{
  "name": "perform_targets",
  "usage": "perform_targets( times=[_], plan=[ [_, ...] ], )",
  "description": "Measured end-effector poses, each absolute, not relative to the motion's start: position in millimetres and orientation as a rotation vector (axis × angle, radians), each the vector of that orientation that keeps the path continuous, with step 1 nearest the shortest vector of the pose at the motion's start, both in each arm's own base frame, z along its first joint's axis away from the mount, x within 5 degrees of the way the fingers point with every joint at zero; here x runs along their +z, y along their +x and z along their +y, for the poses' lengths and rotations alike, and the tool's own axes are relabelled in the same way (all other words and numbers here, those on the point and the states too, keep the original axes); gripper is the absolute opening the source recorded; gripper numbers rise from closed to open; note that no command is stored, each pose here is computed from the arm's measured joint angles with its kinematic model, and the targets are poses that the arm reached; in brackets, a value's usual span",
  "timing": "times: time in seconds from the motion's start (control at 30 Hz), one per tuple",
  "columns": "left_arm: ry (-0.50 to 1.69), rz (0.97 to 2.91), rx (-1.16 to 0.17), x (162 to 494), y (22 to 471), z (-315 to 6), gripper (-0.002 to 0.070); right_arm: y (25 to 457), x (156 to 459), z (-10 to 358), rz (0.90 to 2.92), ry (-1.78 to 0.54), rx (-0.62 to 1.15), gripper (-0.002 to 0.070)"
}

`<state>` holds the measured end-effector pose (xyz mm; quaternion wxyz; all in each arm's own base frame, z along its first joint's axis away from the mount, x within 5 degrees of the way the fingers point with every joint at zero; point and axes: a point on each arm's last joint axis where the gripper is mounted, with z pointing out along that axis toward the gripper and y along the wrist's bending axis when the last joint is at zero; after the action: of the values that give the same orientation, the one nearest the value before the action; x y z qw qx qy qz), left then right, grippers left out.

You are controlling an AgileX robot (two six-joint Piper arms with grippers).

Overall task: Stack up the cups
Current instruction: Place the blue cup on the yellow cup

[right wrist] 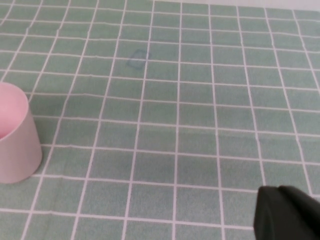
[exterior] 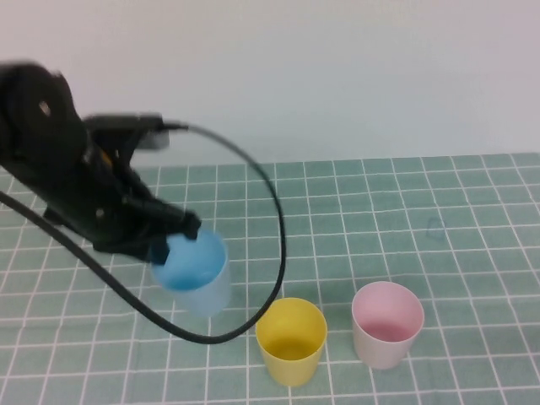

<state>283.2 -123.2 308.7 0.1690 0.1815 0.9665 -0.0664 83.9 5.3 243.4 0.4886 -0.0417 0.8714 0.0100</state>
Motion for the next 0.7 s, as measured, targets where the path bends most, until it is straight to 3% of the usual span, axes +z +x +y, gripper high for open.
perform_targets(
  times=[0.2, 0.4, 0.7],
  plan=[
    [0.705, 2.638, -0.314, 330, 263, -164, -0.0001, 84, 243, 5, 2.118, -0.101, 0.024, -0.0001],
    [0.83, 2.585, -0.232, 316, 257, -199, -0.0001, 84, 243, 5, 2.118, -0.101, 0.024, -0.0001],
    [0.848, 2.666, -0.181, 284, 269, -213, -0.0001, 84, 243, 5, 2.118, -0.101, 0.024, -0.0001]
  ],
)
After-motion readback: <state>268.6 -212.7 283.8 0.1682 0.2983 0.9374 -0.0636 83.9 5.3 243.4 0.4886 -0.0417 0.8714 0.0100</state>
